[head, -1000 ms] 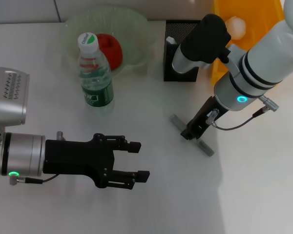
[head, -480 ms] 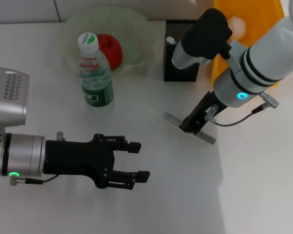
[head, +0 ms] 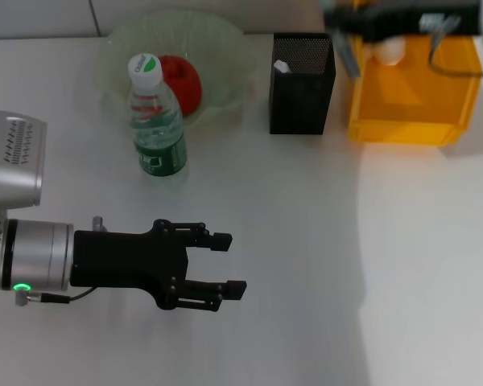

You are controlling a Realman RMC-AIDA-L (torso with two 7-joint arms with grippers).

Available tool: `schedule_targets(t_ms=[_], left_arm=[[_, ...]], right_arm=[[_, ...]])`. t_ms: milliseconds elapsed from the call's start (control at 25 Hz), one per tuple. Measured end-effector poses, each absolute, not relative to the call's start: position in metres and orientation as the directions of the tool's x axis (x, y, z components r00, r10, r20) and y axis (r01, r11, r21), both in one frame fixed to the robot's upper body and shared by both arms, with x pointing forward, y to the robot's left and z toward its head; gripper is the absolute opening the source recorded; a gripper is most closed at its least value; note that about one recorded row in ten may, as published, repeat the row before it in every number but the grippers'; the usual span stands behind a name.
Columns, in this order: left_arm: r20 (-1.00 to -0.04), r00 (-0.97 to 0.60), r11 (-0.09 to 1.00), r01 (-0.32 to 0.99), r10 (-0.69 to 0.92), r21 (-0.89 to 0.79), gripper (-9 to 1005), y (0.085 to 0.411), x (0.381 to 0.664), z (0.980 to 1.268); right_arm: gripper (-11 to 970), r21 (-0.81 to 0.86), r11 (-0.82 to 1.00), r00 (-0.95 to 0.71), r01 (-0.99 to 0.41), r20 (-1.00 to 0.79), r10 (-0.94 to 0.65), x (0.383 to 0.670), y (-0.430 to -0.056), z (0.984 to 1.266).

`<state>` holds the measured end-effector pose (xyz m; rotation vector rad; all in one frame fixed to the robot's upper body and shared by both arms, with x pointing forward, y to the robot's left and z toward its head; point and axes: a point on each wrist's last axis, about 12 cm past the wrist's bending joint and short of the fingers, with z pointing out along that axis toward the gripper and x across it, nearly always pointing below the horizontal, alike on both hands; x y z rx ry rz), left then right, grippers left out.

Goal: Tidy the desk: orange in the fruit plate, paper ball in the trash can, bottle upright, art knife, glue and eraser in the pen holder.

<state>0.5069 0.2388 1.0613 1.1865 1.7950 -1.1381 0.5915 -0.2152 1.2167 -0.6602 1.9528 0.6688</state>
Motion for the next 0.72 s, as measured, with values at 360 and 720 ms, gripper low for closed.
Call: schedule_targets(t_ms=[360, 720], left_arm=[[-0.882, -0.335, 0.189, 0.940, 0.331, -0.285, 776, 0.236, 0.510, 1.063], [-0.884, -0.332, 0.185, 0.941, 0.328, -0.284, 776, 0.233, 0.513, 1.065]], right_arm=[[111, 0.613, 0.471, -0.367, -0.634, -0.775, 0.514, 0.632, -0.267, 1.175], [109, 0.657, 0.585, -0.413, -0.476, -0.754, 0.511, 0.638, -0.242, 1.120]])
